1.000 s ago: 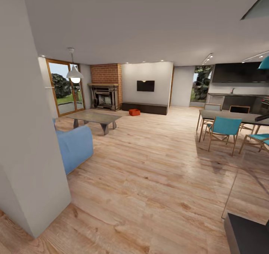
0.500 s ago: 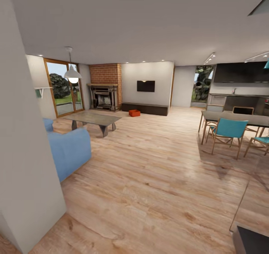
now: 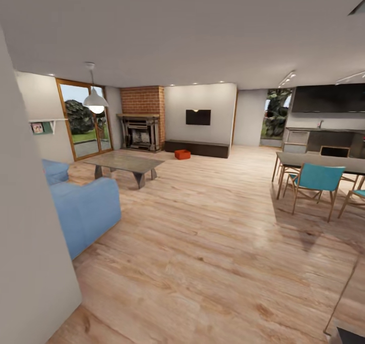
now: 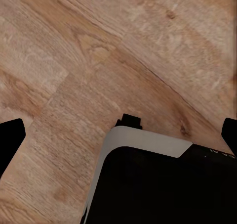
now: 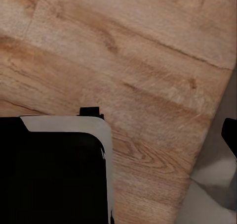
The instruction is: Move the two storage containers from the living room to the garage. In the garage, place one container on the floor and stack the other container on top of it (either order is fine).
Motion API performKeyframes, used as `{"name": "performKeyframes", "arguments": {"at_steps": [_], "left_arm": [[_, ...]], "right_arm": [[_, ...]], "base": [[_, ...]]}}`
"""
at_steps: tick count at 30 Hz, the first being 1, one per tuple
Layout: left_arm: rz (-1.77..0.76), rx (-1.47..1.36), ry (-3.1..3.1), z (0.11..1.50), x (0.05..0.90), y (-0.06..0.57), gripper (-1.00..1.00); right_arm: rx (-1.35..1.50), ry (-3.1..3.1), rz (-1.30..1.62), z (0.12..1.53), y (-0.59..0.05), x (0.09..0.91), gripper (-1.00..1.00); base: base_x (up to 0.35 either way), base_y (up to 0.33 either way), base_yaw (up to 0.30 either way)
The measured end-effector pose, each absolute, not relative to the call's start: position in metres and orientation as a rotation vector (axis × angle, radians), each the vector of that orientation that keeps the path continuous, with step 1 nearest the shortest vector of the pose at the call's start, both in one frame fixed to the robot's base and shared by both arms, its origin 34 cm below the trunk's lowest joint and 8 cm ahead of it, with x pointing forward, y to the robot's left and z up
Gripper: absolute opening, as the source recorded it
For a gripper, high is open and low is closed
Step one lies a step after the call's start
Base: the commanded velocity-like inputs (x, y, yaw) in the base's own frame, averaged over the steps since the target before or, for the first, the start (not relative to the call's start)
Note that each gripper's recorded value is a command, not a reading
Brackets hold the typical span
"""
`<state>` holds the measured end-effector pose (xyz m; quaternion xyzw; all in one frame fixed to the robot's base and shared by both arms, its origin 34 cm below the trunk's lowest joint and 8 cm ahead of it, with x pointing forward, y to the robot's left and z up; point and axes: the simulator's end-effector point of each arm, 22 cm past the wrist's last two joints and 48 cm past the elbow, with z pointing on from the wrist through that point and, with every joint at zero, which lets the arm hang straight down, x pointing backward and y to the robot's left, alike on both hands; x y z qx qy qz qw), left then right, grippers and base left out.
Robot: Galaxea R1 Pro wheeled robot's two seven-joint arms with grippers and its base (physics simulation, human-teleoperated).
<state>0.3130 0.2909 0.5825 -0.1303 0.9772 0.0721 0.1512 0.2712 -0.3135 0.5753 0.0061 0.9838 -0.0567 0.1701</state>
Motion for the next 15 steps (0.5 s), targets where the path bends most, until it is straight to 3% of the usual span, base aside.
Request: {"name": "performKeyframes", "arguments": {"at_steps": [9, 15], "left_arm": [[0.206, -0.375, 2.802, 0.5831, 0.3141, 0.291, 1.0], [0.206, -0.376, 2.802, 0.5831, 0.3143, 0.291, 1.0]], "right_arm": [[0.02, 2.792, -0.161, 0.5756, -0.3135, 0.2719, 1.0], [0.02, 2.792, -0.162, 0.5757, -0.3137, 0.2721, 1.0]], "base": [[0.322, 0.0, -0.021], [0.322, 0.0, -0.13]]}}
